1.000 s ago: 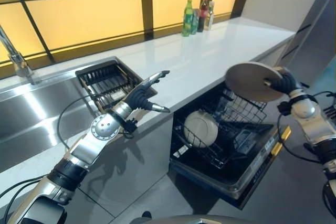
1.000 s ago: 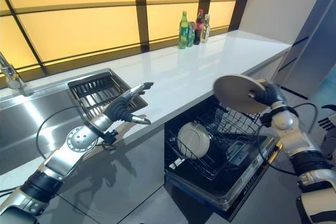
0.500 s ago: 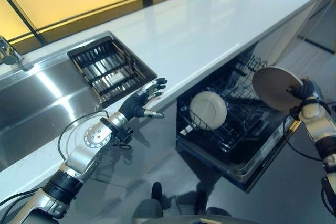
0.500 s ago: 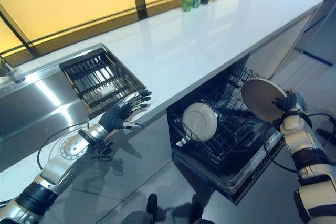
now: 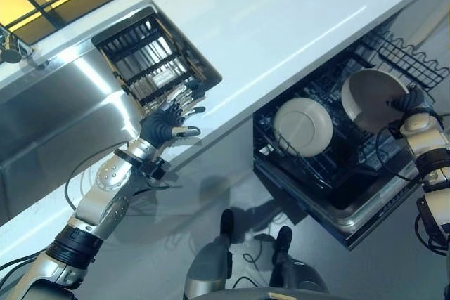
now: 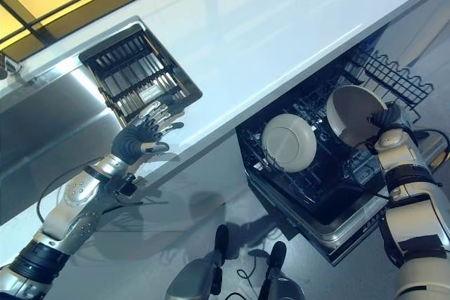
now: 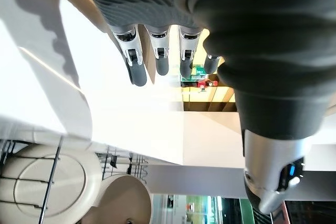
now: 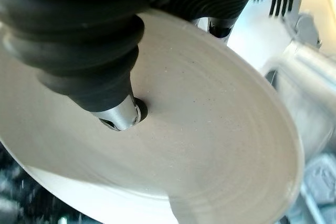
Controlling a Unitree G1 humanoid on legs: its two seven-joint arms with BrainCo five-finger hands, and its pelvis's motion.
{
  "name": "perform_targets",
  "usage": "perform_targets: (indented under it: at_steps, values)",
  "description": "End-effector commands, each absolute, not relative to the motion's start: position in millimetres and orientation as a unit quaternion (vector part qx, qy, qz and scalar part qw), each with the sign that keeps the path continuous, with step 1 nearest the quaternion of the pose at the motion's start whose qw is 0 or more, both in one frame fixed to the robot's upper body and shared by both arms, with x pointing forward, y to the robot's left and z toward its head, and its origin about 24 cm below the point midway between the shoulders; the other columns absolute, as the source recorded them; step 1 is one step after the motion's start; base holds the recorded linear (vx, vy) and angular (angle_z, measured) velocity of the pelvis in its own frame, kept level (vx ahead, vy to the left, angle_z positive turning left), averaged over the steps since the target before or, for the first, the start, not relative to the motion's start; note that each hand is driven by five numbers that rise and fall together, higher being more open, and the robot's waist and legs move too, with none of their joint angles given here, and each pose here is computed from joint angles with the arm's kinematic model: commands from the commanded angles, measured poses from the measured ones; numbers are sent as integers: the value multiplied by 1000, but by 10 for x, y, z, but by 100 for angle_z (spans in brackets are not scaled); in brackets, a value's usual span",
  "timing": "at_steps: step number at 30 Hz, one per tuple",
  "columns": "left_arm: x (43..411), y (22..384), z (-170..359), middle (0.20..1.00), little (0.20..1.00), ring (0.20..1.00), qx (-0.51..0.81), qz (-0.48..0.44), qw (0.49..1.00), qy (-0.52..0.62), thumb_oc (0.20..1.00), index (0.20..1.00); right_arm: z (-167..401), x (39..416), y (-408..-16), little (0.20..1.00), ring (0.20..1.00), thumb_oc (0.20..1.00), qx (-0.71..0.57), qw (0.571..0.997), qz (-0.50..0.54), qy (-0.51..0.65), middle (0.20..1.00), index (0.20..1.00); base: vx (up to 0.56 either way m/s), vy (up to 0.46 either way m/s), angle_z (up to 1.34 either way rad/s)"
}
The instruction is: Pick up plates and place into dishwasher.
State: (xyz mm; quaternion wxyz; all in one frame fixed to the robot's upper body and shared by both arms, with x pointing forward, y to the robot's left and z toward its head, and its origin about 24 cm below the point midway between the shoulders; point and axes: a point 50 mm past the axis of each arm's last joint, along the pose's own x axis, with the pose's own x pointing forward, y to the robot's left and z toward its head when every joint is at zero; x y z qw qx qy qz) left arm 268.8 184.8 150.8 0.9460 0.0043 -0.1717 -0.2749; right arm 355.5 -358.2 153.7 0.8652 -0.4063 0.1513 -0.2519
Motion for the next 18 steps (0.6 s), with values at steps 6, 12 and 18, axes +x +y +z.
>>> perform_targets:
  at_steps: [6,12,18]
  values:
    - [2700,1725,1865,1000,1000,1000,1,-312,916,-252,1000,1000,2199,3815,-3348,200,200,200,-424,879,-200,85,200,200,-46,-17,2]
    - [2712,1708,1890,1000,1000,1000,11,-318,913,-257,1000,1000,2029,3841,-3284,272,272,272,-399,895,-169,106,272,272,-17,-6,2]
    - [2696,1721,1889,1000,1000,1000,7,-321,912,-254,1000,1000,1996,3791,-3359,1000,1000,1000,-320,909,-254,77,1000,1000,11,34,0]
